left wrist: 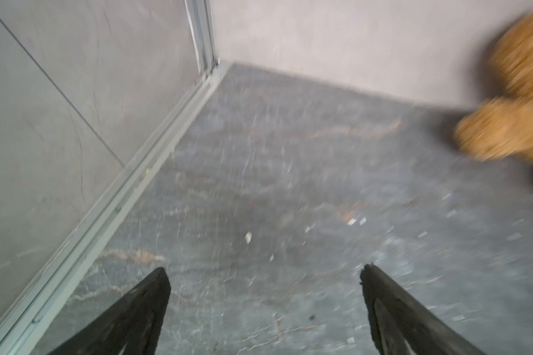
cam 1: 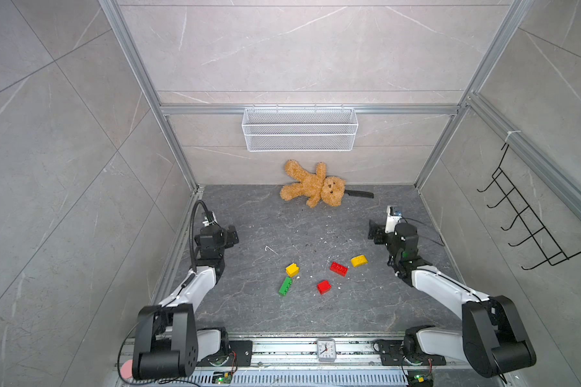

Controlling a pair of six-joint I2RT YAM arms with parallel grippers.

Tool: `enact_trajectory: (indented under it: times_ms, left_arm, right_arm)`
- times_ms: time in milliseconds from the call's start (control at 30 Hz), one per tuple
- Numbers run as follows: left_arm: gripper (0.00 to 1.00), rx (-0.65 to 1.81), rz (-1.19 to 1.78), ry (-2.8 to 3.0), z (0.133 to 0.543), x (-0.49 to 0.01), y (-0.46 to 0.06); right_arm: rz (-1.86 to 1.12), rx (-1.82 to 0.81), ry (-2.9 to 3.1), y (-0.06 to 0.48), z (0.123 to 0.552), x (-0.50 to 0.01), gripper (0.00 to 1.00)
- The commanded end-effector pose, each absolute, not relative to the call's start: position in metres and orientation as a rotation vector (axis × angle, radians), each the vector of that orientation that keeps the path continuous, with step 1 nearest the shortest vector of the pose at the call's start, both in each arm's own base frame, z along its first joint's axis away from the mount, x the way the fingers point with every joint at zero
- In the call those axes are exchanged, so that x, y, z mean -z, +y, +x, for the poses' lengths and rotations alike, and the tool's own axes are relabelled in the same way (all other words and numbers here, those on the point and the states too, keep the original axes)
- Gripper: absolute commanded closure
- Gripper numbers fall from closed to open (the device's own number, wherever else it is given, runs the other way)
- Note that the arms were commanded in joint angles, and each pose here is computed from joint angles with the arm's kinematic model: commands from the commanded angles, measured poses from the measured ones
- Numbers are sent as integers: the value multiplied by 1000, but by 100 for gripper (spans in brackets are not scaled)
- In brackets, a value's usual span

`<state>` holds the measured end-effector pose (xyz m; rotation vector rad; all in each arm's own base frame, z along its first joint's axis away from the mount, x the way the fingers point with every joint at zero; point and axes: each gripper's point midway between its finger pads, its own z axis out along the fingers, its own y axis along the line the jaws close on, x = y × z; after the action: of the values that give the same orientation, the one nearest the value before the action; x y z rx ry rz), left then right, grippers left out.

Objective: Assemble an ice cream with lego
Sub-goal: Adjust the lego brick at the center of the board.

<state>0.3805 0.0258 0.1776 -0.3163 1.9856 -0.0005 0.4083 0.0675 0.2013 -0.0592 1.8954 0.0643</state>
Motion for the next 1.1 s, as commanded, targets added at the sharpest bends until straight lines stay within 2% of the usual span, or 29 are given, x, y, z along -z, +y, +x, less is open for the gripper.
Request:
enact_trajectory:
  times_ms: [0,67,200,300,400,500,867,1067]
  left_arm:
    - [5,336,-430,2204,331,-156,-17]
    - [7,444,-433,2254,308,-153,-42]
    - [7,427,-375,2340,270,-141,-73]
    - [7,424,-303,2378,260,-134,-90]
    - [7,421,-217,2415,260,-129,-105]
    - [7,431,-188,2465,260,-124,-112]
    - [7,489,-156,2490,261,-120,-124]
    - [7,443,-130,2495,259,-120,-118]
  right_arm:
    - [-290,-255,2225,137,367,-176,12]
    - [-409,-374,2320,176,349,-182,15]
    - [-542,-456,2556,221,295,-167,23]
    - [-596,-432,2628,231,267,-150,26]
    - [-639,-351,2728,224,261,-122,29]
    - [-684,-385,2858,234,246,-102,35]
    - [-299,-633,3019,259,201,-56,29]
    - [-216,-689,3059,267,191,-48,26]
